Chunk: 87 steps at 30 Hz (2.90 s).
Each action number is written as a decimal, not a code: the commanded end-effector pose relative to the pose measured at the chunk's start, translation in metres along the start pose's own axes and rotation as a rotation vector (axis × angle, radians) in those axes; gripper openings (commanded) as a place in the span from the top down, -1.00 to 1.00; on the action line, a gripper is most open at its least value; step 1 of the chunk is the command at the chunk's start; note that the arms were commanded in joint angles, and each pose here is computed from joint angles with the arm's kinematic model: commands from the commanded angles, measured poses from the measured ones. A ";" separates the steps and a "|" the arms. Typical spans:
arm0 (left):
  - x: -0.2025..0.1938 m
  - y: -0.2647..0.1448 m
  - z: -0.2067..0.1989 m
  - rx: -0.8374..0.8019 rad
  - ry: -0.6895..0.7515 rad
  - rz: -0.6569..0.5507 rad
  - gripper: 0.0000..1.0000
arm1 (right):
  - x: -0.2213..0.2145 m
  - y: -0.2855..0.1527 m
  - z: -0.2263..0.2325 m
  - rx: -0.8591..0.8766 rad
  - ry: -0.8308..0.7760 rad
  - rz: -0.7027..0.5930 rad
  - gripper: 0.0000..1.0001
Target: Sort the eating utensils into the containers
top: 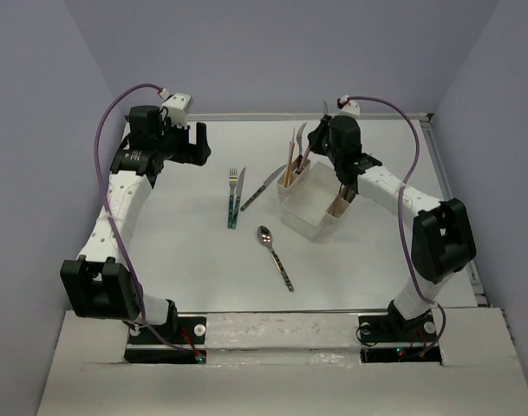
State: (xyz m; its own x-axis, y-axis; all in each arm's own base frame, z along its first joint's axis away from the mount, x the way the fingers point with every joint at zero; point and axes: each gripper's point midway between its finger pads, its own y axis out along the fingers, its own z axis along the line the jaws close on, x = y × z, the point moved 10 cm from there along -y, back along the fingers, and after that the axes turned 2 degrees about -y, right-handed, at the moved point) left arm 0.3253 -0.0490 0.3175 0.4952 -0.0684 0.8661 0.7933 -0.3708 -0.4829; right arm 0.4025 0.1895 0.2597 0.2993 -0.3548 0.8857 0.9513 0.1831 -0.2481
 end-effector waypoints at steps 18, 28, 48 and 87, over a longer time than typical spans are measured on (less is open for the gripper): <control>-0.017 0.007 -0.002 -0.015 0.028 0.037 -0.98 | 0.018 -0.028 0.013 0.098 -0.051 -0.084 -0.13; -0.097 0.076 -0.043 -0.088 0.224 0.394 -0.80 | 0.077 -0.099 0.020 0.145 -0.156 -0.216 -0.11; -0.139 0.166 -0.028 -0.015 0.192 0.655 0.04 | 0.072 -0.166 -0.012 0.056 -0.167 -0.238 -0.10; 0.090 0.006 -0.033 -0.130 0.181 -0.076 1.00 | 0.117 -0.174 0.053 0.455 -0.136 -0.178 -0.14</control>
State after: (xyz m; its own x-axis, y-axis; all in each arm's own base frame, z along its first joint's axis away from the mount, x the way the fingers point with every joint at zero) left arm 0.4025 -0.0496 0.2630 0.6894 -0.2111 0.6929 0.6257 -0.3085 -0.7165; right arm 0.2724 0.1364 0.3771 0.1014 -0.2036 0.9738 0.9442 0.3282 -0.0297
